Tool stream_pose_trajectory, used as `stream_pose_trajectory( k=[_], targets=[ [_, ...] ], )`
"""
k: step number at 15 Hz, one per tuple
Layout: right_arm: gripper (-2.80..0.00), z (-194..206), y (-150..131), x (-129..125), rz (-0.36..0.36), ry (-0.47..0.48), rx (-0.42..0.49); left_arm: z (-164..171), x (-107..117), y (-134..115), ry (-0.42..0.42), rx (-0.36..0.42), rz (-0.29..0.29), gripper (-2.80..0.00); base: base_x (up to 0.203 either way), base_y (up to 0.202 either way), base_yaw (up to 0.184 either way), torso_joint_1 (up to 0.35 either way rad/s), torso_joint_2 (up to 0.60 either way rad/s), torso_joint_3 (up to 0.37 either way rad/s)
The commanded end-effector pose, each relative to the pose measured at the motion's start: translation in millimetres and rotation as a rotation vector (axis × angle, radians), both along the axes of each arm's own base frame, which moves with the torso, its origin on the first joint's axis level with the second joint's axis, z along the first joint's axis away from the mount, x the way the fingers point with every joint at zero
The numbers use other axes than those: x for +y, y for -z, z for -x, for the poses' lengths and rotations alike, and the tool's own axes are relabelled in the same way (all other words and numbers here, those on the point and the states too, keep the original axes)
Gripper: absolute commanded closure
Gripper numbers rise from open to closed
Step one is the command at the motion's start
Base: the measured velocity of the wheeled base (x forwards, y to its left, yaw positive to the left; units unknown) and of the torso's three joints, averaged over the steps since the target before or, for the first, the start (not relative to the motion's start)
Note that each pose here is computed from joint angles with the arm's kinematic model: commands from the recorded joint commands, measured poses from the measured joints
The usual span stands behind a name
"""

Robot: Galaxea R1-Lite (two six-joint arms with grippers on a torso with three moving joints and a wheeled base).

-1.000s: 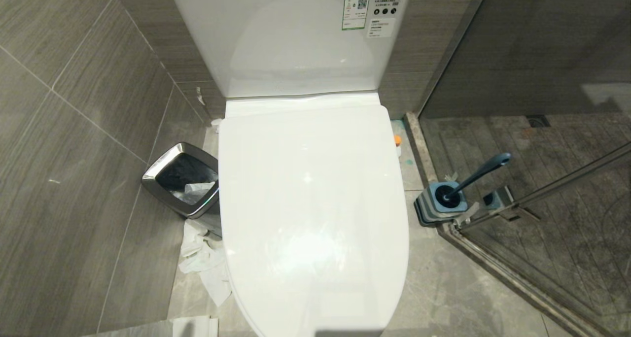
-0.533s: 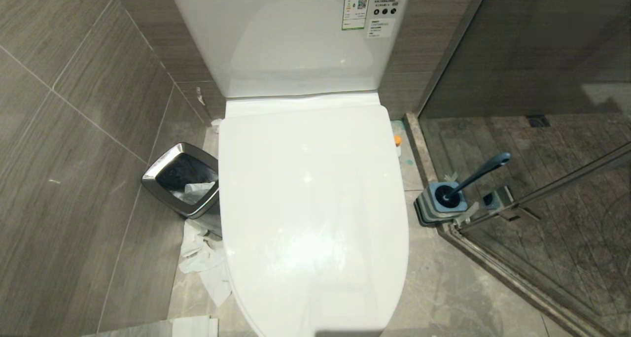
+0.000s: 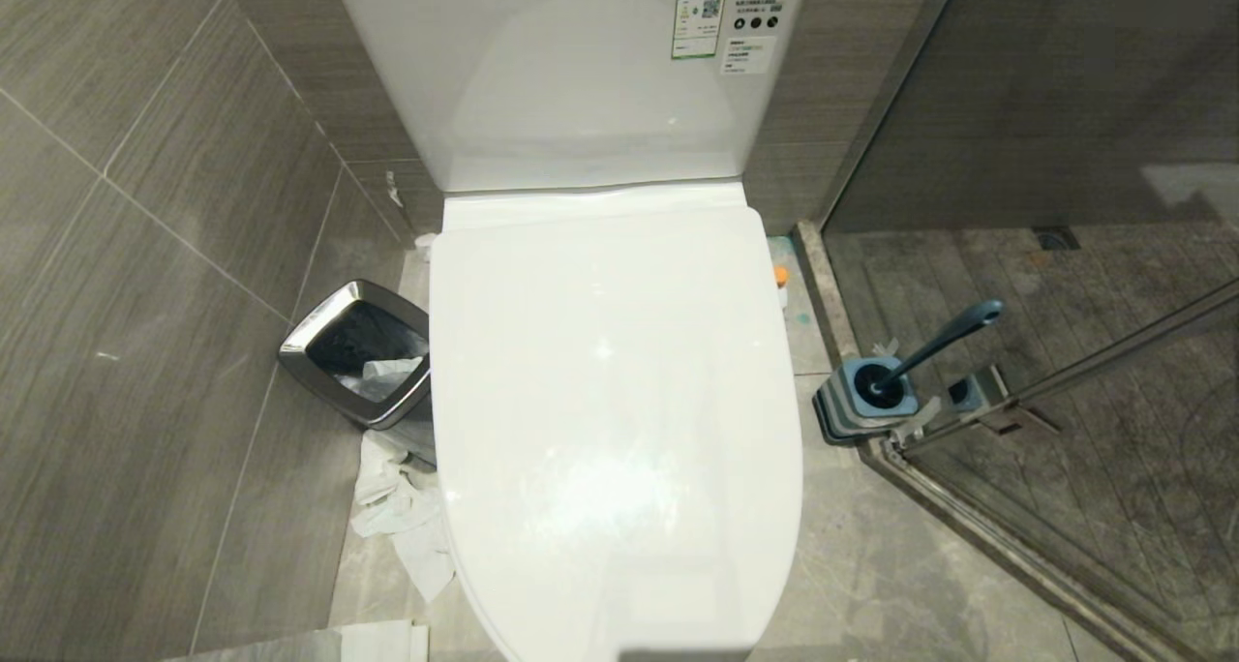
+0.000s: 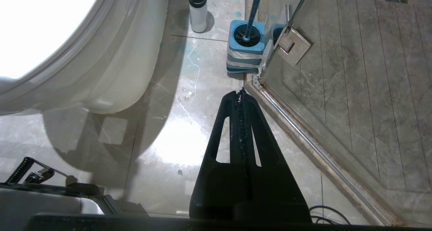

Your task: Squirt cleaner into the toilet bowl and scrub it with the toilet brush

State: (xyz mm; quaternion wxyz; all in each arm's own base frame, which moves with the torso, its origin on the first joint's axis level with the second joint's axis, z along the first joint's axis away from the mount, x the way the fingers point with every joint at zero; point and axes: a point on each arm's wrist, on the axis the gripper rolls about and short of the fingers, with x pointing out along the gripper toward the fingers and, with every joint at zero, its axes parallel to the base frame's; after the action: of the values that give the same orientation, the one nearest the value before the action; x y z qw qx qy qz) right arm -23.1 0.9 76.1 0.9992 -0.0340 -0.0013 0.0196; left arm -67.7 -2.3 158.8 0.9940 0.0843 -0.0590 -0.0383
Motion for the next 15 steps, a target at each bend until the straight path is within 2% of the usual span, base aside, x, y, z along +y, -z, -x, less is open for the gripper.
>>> stream_pose_trajectory(
  k=[1,9,11,12,15],
  targets=[
    [0.00,-0.1,0.0,0.0,0.001,-0.002,0.001,-12.1,0.3,19.2,-0.010,-0.024,0.002,0.00,0.000,0.000,0.000,0.000,0.00,0.000],
    [0.00,-0.1,0.0,0.0,0.001,-0.001,0.001,-44.6,1.2,76.2,-0.047,0.043,-0.010,0.00,0.000,0.000,0.000,0.000,0.00,0.000],
    [0.00,-0.1,0.0,0.0,0.001,-0.002,0.001,-44.9,1.2,82.2,-0.044,0.099,-0.009,0.00,0.000,0.000,0.000,0.000,0.00,0.000],
    [0.00,-0.1,0.0,0.0,0.001,-0.001,0.001,-44.9,1.1,84.9,-0.041,0.127,0.010,0.00,0.000,0.000,0.000,0.000,0.00,0.000],
    [0.00,-0.1,0.0,0.0,0.001,-0.002,0.001,-44.9,1.2,84.2,-0.043,0.124,0.076,0.00,0.000,0.000,0.000,0.000,0.00,0.000]
  ],
)
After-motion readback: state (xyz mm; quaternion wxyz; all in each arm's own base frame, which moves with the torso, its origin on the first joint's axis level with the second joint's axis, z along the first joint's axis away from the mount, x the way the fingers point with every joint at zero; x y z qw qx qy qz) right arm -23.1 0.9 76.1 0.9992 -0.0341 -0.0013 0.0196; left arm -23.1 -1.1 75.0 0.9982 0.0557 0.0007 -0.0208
